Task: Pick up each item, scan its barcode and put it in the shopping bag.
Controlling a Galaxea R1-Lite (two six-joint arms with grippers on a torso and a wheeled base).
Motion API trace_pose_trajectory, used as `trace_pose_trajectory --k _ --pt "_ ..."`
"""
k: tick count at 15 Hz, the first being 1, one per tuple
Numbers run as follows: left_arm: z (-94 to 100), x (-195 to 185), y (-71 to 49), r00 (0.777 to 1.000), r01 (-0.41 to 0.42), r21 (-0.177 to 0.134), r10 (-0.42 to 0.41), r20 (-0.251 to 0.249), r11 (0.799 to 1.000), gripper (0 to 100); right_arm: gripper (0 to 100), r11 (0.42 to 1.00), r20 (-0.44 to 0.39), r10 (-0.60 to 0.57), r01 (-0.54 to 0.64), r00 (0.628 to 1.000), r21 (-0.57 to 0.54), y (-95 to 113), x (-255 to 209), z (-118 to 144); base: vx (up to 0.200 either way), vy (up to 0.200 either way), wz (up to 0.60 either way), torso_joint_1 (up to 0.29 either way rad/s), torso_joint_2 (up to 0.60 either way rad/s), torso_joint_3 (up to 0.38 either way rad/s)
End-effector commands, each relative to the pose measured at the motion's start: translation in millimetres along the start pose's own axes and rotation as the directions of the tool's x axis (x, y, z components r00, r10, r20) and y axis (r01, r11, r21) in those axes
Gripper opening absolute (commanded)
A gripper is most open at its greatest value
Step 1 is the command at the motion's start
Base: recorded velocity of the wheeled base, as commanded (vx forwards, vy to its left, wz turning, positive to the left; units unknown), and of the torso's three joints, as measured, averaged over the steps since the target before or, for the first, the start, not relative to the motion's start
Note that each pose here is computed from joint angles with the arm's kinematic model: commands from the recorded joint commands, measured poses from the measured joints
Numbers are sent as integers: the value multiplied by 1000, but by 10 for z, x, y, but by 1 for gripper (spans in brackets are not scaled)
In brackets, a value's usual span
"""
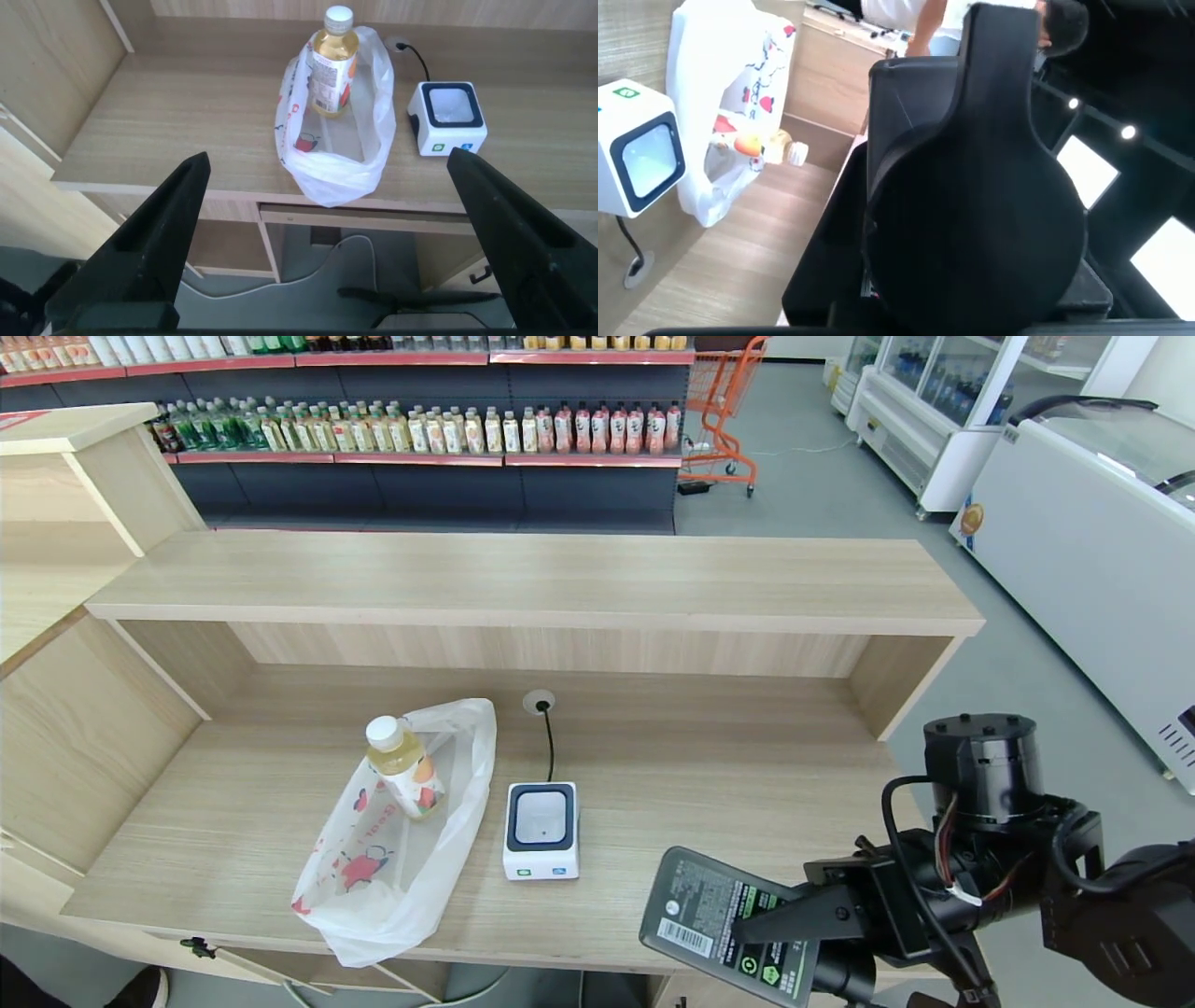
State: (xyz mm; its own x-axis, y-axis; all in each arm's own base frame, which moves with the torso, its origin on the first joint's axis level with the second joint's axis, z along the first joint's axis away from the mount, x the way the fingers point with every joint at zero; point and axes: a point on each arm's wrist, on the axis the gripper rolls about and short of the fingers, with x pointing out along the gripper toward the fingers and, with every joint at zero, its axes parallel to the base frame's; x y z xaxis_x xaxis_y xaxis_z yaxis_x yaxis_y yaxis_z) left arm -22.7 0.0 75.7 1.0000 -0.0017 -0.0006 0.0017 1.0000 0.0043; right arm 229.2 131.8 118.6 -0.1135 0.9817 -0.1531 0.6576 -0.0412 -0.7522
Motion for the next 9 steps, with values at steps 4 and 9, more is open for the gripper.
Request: trace_pose_trajectory --k 4,9 --pt "0 0 0 1000 0 0 0 1 1000 100 0 987 -28 -12 16 1000 160 -225 -39 -109 0 0 0 0 0 0" --pt "0 0 0 1000 0 0 0 1 1000 100 0 705 -494 368 110 787 700 -832 -900 17 0 0 0 0 0 0"
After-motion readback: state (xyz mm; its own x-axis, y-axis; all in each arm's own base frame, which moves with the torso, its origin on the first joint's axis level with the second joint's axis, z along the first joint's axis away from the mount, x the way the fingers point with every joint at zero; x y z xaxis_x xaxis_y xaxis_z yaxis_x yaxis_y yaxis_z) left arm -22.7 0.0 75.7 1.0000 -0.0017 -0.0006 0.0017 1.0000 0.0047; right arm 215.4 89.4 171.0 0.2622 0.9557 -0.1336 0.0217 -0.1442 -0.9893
